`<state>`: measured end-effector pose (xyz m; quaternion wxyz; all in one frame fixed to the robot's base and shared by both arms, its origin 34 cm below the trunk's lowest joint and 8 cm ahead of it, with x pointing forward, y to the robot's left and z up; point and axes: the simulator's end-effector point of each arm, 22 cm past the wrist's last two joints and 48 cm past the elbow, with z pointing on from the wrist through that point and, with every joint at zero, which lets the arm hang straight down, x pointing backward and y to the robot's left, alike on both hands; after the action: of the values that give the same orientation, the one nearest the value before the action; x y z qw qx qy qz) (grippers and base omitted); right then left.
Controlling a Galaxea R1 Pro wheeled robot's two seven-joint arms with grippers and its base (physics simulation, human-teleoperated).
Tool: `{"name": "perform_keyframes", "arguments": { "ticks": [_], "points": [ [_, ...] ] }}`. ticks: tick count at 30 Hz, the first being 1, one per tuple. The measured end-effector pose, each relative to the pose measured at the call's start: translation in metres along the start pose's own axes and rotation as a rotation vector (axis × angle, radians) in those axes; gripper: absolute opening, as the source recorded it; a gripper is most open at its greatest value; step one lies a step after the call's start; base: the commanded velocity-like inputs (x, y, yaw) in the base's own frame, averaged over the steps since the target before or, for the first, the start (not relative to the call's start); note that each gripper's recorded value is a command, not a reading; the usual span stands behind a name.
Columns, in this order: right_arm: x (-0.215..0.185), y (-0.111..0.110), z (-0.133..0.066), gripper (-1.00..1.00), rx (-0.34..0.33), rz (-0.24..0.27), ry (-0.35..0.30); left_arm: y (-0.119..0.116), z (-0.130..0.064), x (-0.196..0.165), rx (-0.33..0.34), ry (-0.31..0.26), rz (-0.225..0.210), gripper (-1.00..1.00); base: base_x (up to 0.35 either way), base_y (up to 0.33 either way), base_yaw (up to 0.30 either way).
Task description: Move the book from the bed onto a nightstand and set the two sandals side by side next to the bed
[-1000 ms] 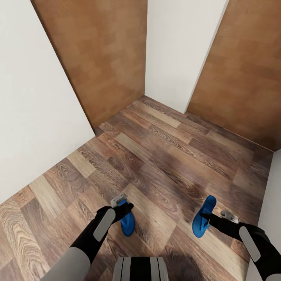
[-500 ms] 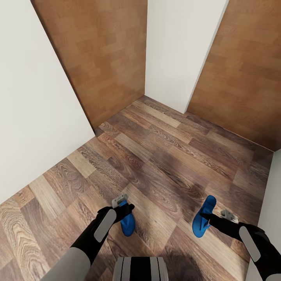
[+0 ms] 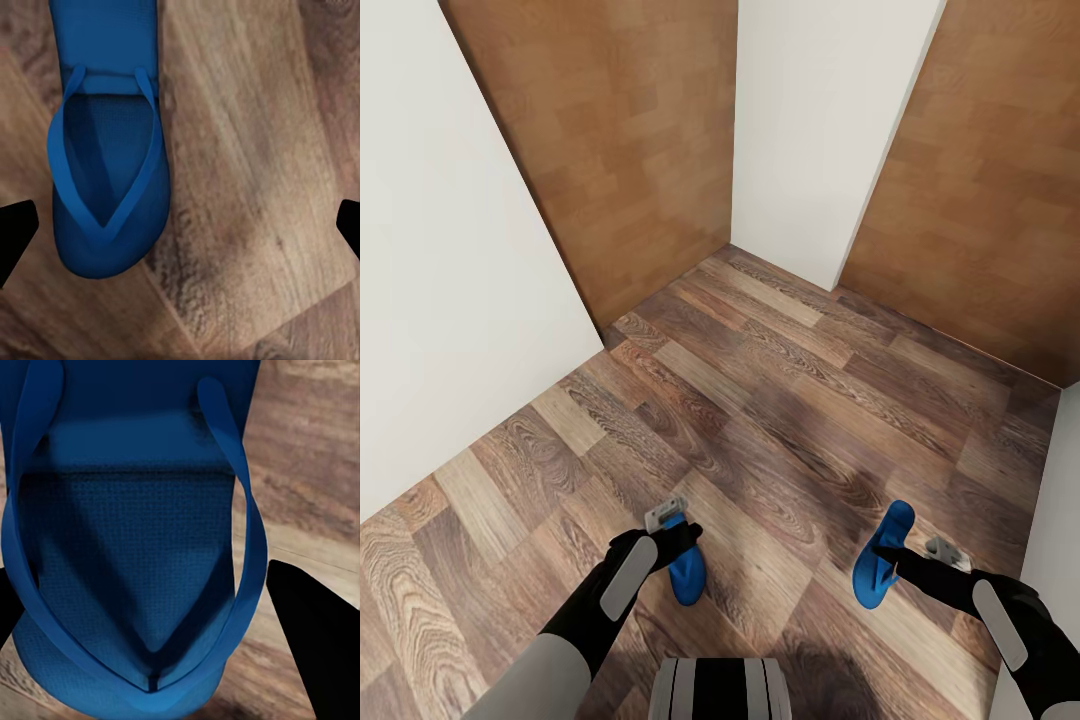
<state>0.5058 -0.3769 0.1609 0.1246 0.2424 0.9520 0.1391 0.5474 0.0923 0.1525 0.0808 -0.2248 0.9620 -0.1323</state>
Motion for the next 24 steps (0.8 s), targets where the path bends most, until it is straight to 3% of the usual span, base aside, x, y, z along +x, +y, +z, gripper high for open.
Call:
{"name": "perform_keyframes", "arguments": {
  "ticks": [17,20,24],
  "points": [
    [0.026,-0.020,0.021,-1.00,0.035,0.014,0.058,0.021,0.026,0.025,-0.033,0.060,-0.014,1.00,0.000,0.000,0.000],
    [0.026,-0.019,0.021,-1.00,0.028,0.018,0.059,0.021,0.026,0.025,-0.032,0.060,-0.015,1.00,0.000,0.000,0.000],
    [0.027,-0.005,0.020,-1.00,-0.038,0.024,0.058,0.020,0.026,0.025,-0.031,0.059,-0.016,1.00,0.000,0.000,0.000]
  ]
}}
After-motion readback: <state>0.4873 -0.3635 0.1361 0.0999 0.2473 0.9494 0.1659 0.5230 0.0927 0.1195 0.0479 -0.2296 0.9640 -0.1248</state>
